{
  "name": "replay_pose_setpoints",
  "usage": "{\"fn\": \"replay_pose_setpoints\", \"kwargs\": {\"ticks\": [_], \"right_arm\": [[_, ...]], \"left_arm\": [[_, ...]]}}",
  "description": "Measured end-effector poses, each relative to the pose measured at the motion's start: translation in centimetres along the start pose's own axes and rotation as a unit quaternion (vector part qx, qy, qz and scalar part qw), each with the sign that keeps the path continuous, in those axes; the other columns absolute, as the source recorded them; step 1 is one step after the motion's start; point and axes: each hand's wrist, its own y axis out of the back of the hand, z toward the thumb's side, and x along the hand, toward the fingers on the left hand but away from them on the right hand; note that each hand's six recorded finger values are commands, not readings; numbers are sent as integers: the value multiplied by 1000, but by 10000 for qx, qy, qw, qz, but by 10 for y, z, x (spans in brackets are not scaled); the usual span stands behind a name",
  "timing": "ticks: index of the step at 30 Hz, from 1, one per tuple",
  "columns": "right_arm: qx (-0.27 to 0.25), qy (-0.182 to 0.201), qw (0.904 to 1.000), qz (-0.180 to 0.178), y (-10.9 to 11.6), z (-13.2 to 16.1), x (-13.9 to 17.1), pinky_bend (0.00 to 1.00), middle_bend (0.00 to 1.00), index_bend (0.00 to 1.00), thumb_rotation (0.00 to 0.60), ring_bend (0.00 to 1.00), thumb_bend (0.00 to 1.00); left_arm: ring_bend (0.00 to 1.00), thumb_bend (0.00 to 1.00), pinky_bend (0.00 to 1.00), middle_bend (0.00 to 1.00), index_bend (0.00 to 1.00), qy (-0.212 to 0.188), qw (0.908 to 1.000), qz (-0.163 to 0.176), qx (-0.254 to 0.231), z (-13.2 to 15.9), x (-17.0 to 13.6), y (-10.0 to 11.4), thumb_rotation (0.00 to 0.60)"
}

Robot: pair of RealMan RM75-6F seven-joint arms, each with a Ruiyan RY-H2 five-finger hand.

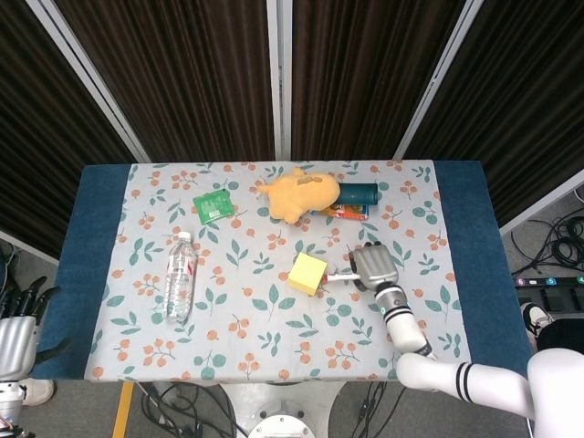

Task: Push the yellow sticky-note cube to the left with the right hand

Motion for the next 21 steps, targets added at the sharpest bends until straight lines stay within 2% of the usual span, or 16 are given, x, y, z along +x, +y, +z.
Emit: {"fn": "replay_pose_setpoints", "kwargs": {"ticks": [11, 21], "right_arm": [[166, 3, 9999, -41, 15, 35, -21, 254, 566, 659, 600, 274, 477], [545, 365, 9978, -97, 27, 97, -28, 249, 567, 659, 600, 274, 477]], "left_arm": [[184, 89, 112, 189, 265, 62, 10000, 5, 24, -3, -2, 2, 600], [185, 90, 112, 188, 265, 106, 9999, -23, 24, -6, -3, 2, 600]]}}
